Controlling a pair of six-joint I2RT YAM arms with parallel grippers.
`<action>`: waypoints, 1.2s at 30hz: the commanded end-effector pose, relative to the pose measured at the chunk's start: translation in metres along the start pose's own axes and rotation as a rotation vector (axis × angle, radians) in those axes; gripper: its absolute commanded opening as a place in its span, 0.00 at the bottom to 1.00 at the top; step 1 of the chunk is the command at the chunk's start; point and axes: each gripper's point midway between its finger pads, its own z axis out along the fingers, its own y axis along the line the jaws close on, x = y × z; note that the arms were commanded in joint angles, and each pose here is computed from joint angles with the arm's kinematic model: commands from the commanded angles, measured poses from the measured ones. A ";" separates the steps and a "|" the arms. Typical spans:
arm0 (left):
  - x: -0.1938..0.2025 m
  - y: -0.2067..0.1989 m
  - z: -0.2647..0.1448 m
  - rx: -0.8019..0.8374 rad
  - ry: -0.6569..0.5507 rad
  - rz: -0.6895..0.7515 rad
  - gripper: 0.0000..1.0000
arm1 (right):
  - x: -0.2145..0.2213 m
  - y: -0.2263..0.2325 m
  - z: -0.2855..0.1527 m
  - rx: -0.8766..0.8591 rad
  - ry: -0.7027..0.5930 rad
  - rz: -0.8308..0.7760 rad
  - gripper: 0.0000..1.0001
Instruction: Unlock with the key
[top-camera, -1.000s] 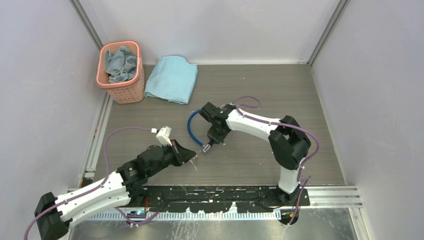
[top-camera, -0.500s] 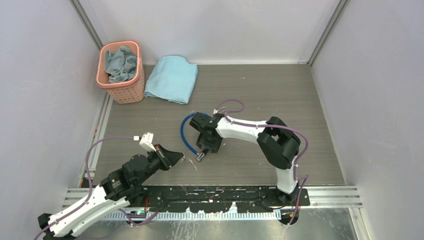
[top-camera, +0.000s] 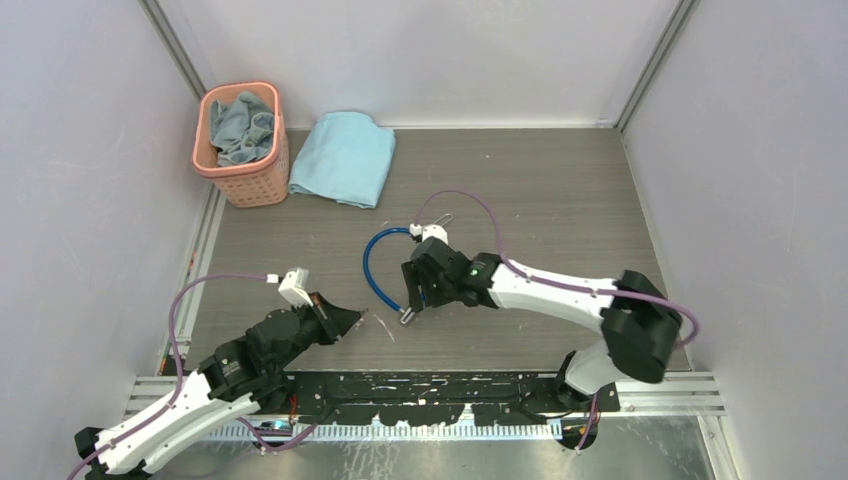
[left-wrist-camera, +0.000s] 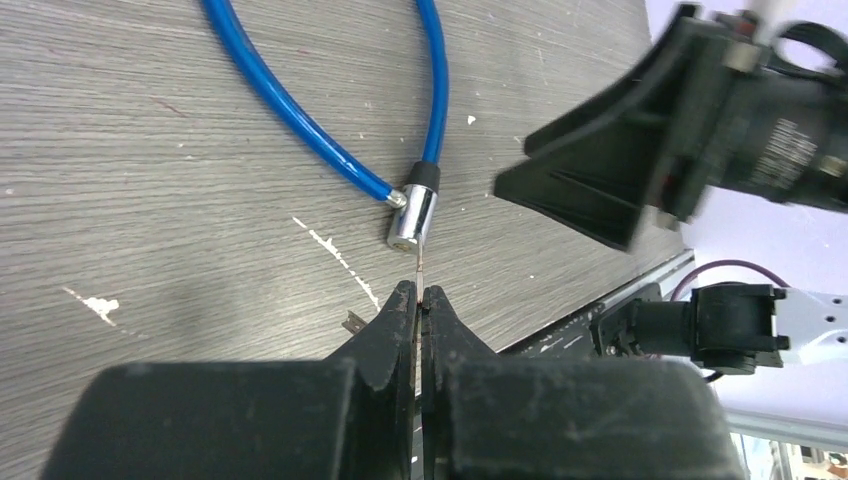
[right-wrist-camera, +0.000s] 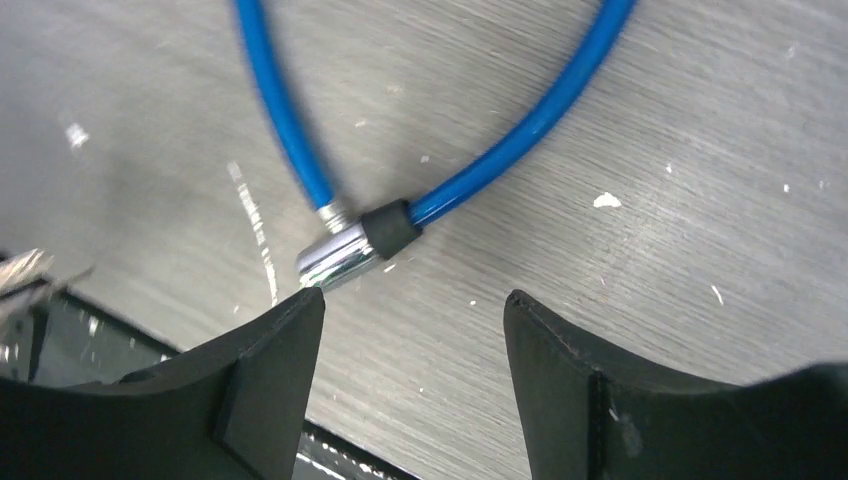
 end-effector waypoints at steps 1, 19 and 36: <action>-0.020 -0.011 -0.009 0.015 -0.053 0.031 0.00 | -0.023 0.030 -0.026 -0.185 -0.192 -0.310 0.71; -0.019 -0.009 -0.016 0.002 -0.030 0.079 0.00 | 0.000 0.022 -0.003 -0.430 -0.038 -1.160 0.61; -0.018 -0.001 -0.018 -0.008 -0.039 0.073 0.00 | 0.021 0.043 0.048 -0.574 0.013 -1.161 0.58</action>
